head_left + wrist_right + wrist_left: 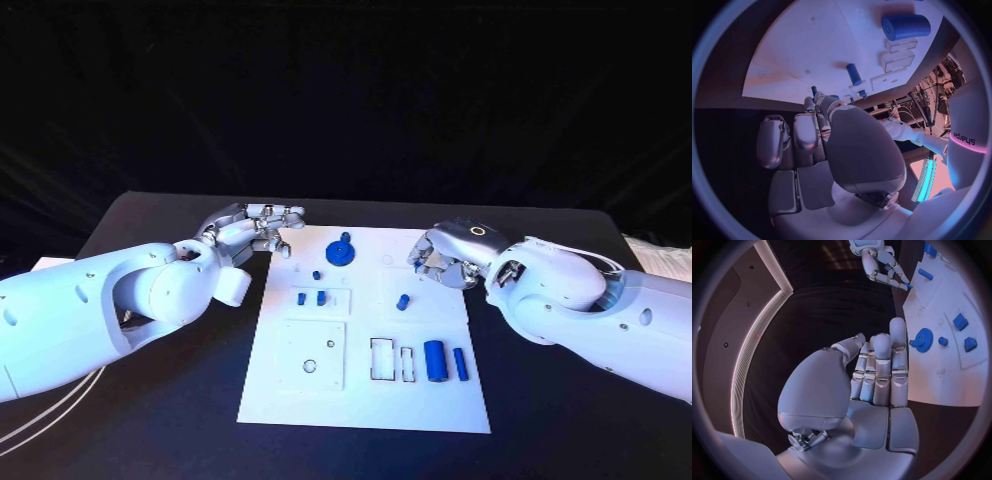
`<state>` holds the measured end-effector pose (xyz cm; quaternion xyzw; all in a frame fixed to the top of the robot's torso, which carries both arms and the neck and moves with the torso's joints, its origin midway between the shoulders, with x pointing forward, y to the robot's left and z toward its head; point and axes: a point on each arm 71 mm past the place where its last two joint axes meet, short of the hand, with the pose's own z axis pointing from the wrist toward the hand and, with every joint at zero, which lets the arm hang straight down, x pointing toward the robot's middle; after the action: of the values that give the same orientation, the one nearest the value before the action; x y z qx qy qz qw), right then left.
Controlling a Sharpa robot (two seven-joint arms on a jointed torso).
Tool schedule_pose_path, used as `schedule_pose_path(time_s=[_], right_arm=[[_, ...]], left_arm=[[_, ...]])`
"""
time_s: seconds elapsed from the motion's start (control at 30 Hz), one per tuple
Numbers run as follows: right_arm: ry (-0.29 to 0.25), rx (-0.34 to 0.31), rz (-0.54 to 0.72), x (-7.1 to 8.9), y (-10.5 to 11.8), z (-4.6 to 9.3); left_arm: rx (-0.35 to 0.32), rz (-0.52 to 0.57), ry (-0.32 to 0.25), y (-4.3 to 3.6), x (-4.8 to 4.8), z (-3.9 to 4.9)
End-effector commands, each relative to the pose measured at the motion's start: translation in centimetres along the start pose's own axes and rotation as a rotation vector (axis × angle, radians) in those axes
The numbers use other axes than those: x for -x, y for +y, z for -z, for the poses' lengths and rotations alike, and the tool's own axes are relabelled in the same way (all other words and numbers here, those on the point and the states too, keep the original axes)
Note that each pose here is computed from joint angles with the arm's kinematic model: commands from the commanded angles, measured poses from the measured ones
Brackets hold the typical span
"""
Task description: Assemble the parts on the task board
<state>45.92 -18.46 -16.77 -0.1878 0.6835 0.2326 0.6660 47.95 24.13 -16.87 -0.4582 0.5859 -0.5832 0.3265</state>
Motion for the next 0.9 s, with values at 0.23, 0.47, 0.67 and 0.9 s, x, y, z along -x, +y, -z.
schedule_pose_path(time_s=[0.23,0.47,0.67,0.9], right_arm=[[-0.037,0.112,-0.052,0.5,4.1,-0.7],[-0.035,0.198,-0.090,-0.1,7.5,-1.5],[-0.009,0.251,-0.129,-1.7,10.0,-2.0],[0.023,0.291,-0.153,-3.7,11.9,-2.1]], left_arm=[[-0.016,0.005,0.021,-0.12,-0.26,-0.05],[-0.018,0.005,0.022,-0.13,-0.34,-0.07],[-0.019,0.006,0.027,-0.12,-0.53,-0.10],[-0.018,0.006,0.028,-0.13,-0.53,-0.05]])
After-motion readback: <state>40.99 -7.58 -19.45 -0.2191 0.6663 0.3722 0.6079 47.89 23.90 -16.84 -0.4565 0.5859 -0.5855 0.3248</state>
